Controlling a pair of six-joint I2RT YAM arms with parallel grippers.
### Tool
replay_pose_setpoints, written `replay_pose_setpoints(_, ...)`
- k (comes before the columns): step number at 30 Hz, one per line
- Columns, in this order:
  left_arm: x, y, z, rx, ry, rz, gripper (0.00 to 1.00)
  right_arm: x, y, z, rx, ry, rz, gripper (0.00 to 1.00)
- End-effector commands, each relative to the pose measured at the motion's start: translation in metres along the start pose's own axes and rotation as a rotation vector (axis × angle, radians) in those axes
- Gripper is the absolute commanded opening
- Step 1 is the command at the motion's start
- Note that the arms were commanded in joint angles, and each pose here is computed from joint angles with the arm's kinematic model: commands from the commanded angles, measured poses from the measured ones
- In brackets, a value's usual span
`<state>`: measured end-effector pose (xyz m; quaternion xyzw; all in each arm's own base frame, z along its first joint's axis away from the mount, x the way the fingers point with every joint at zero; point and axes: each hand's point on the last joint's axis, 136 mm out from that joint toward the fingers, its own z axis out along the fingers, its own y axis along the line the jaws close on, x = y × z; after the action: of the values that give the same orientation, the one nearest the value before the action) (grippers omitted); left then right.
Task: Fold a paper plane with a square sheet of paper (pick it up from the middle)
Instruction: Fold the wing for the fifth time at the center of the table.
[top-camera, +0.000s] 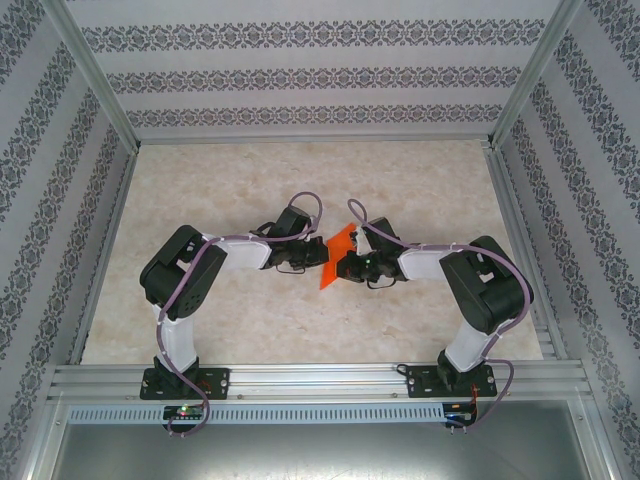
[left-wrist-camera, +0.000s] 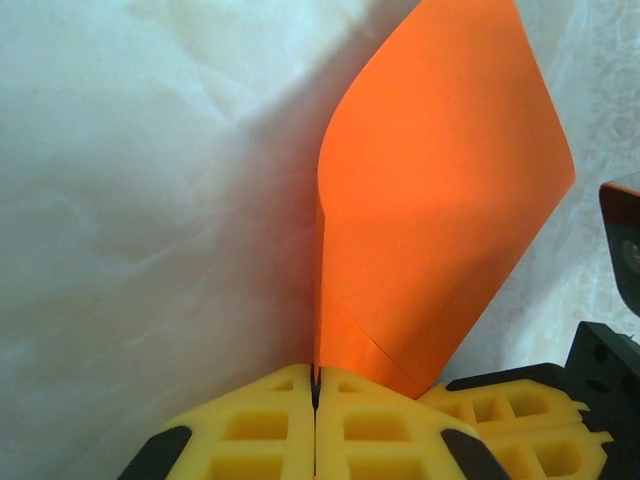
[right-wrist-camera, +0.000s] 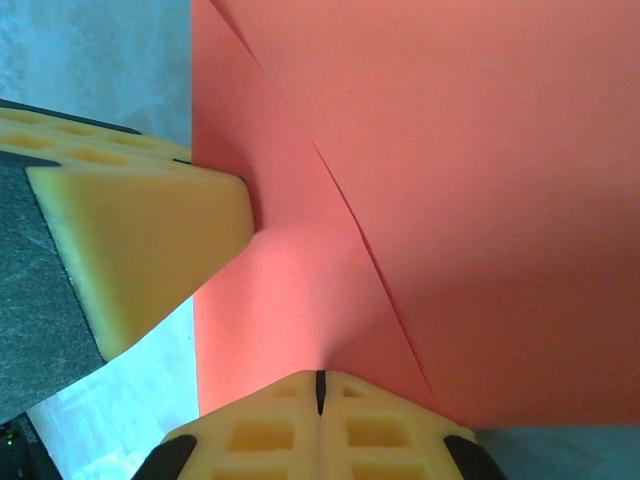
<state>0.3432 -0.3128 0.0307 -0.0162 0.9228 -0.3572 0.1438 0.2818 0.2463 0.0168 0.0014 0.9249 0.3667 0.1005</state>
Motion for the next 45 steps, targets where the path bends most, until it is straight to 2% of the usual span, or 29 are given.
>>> replay_pose_setpoints(1,-0.004,-0.013,-0.003,0.015,-0.004,0.059,0.07,0.006,-0.018,-0.003,0.066,-0.001,0.034,0.02)
replay_pose_setpoints(11,-0.001,-0.002,-0.009,-0.057,-0.023,0.13,0.03,-0.008,-0.015,-0.01,0.08,-0.062,0.045,0.1)
replay_pose_setpoints(25,0.006,-0.007,-0.01,-0.132,-0.072,0.239,0.07,-0.016,-0.018,-0.018,0.099,-0.148,0.085,0.14)
replay_pose_setpoints(34,0.009,-0.011,-0.015,-0.137,-0.081,0.271,0.08,-0.001,-0.047,-0.009,0.19,-0.107,0.123,0.11)
replay_pose_setpoints(45,0.006,-0.032,-0.022,-0.094,-0.057,0.315,0.2,0.004,-0.054,-0.005,0.207,-0.074,0.12,0.06)
